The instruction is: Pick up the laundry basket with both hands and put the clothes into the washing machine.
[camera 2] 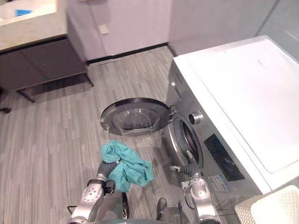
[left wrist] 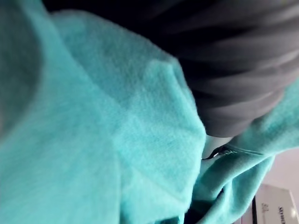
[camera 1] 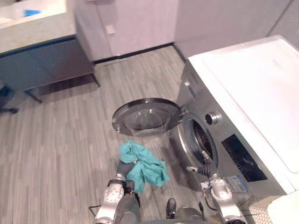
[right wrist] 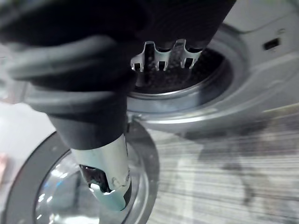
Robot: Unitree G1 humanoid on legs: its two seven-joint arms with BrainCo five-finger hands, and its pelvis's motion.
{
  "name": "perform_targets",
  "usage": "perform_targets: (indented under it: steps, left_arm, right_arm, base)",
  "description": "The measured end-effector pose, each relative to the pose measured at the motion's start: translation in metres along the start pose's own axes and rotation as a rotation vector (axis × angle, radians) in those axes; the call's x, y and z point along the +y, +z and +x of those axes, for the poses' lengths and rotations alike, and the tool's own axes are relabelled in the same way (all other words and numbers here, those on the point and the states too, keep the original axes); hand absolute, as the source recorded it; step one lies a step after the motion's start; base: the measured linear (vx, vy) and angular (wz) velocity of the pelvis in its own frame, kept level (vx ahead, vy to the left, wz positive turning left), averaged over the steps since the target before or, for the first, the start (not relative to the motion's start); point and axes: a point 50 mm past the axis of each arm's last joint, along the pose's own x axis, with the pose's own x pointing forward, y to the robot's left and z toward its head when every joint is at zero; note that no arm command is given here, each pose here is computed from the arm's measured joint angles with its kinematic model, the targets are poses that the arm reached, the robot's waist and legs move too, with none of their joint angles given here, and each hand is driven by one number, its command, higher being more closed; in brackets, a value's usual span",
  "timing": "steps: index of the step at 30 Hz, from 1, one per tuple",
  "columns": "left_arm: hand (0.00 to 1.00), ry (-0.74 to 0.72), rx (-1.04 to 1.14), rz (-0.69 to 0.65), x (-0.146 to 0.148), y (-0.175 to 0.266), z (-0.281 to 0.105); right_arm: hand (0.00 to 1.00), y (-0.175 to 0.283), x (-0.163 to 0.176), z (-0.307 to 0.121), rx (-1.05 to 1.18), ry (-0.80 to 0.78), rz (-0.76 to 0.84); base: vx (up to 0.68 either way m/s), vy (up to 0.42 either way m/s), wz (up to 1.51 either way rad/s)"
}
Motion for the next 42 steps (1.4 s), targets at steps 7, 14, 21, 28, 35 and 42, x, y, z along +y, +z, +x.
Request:
perform_targets:
  steps: [7,14,21,28,35,42]
  left_arm:
    - [1.0,-0.014,0.006,0.069,0.006,0.001,0.007]
    - [1.0,0.093,0.033,0.072,0.037,-0.005,-0.002]
    - [1.0,0.123,0.0,0.047,0.039,0.003,0.001]
    - [1.0,0.112,0.008,0.028,0.033,0.002,0.002]
    - [1.0,0.163,0.009,0.011,0.042,0.002,0.002]
    - [1.0,0.247,-0.096,-0.165,0.048,0.031,0.018]
  right_arm:
    - [0.0,-0.009,0.008,-0.001,0.047,0.031,-0.031]
    - [0.0,0.003,0.022,0.013,0.027,0.097,-0.093]
    - [0.0,-0.015,0.012,0.005,0.084,0.073,-0.129]
    - [0.0,-0.029,-0.023,0.006,0.153,-0.082,-0.071]
    - [0.0,-0.038,-0.023,0.004,0.206,-0.125,0.013]
    - [0.0,0.004,-0.02,0.027,0.076,-0.139,0.136]
  base:
    - [0.14,0.327,-1.19]
    - [-0.03,0.114,-1.59]
    - [0.11,-0.093,-0.68]
    - [0.12,-0.023,-0.32]
    - [0.1,0.099,0.13]
    - [-0.1,-0.002,0.25]
